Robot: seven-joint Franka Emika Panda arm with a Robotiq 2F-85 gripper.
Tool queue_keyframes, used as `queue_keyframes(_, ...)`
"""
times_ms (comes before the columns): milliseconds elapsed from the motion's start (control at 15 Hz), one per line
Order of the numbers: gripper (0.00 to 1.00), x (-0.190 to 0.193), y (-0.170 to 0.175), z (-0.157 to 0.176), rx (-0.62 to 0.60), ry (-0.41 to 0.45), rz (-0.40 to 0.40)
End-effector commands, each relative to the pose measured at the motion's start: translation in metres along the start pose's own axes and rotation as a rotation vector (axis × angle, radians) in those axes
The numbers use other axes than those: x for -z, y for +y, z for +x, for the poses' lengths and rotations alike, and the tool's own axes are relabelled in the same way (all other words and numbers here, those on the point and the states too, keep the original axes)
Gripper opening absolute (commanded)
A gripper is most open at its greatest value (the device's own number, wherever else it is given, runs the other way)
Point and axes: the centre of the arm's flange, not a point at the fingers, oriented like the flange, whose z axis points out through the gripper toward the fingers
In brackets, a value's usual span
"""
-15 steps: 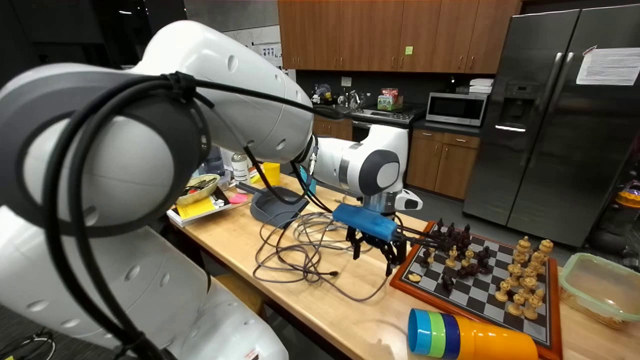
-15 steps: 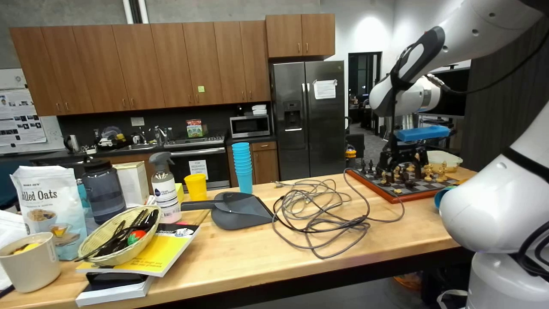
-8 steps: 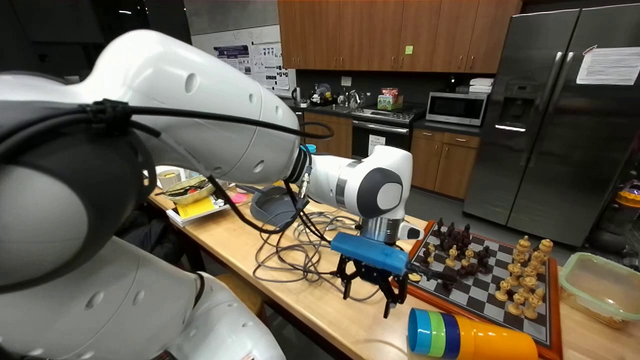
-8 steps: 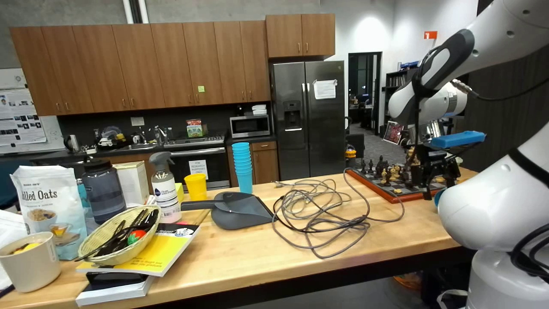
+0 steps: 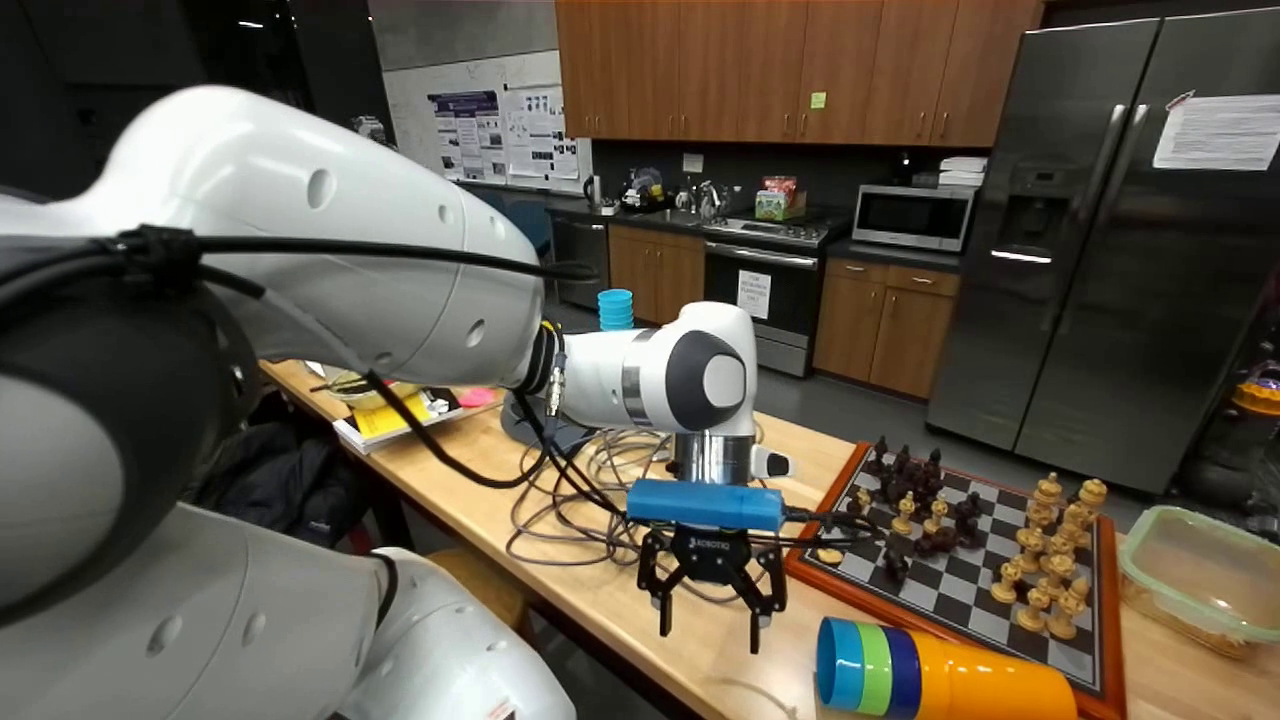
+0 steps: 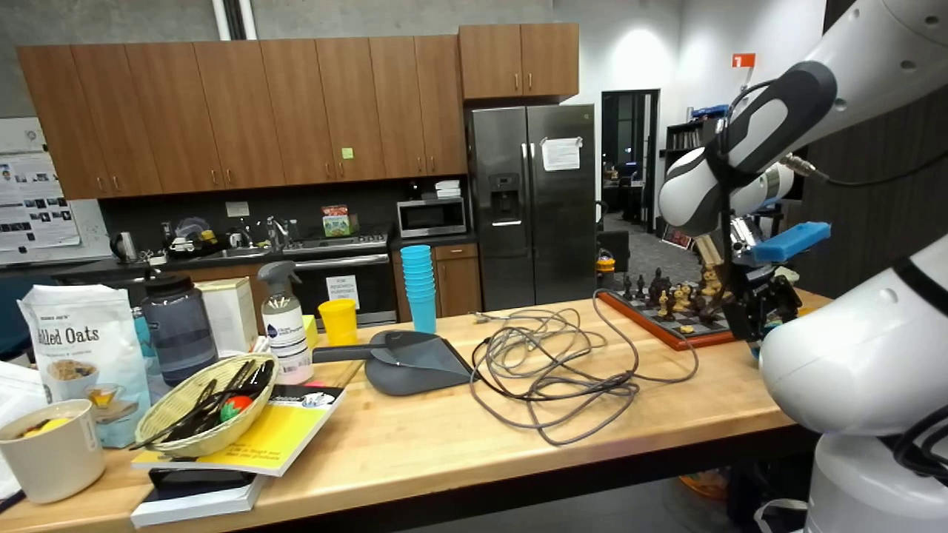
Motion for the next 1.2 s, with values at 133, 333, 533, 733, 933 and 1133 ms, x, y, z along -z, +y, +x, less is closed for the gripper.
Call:
queue_keyframes(133,1.0,0.024,-0.043,-0.008,0.171,0.047,-0.026)
queue_keyframes(333,1.0,0.036,-0.061,-0.008,0.292,0.08,0.047)
queue_keyframes(533,1.0,0.044,-0.077,-0.01,0.431,0.081,0.112)
queue_keyframes(733,1.0,0.052,-0.091,-0.012,0.539,0.092,0.164)
queue_keyframes(933,1.0,0.057,-0.105,-0.011,0.583,0.101,0.176)
queue_keyframes(1133,1.0,0.051,-0.105,-0.005,0.563,0.099,0.169)
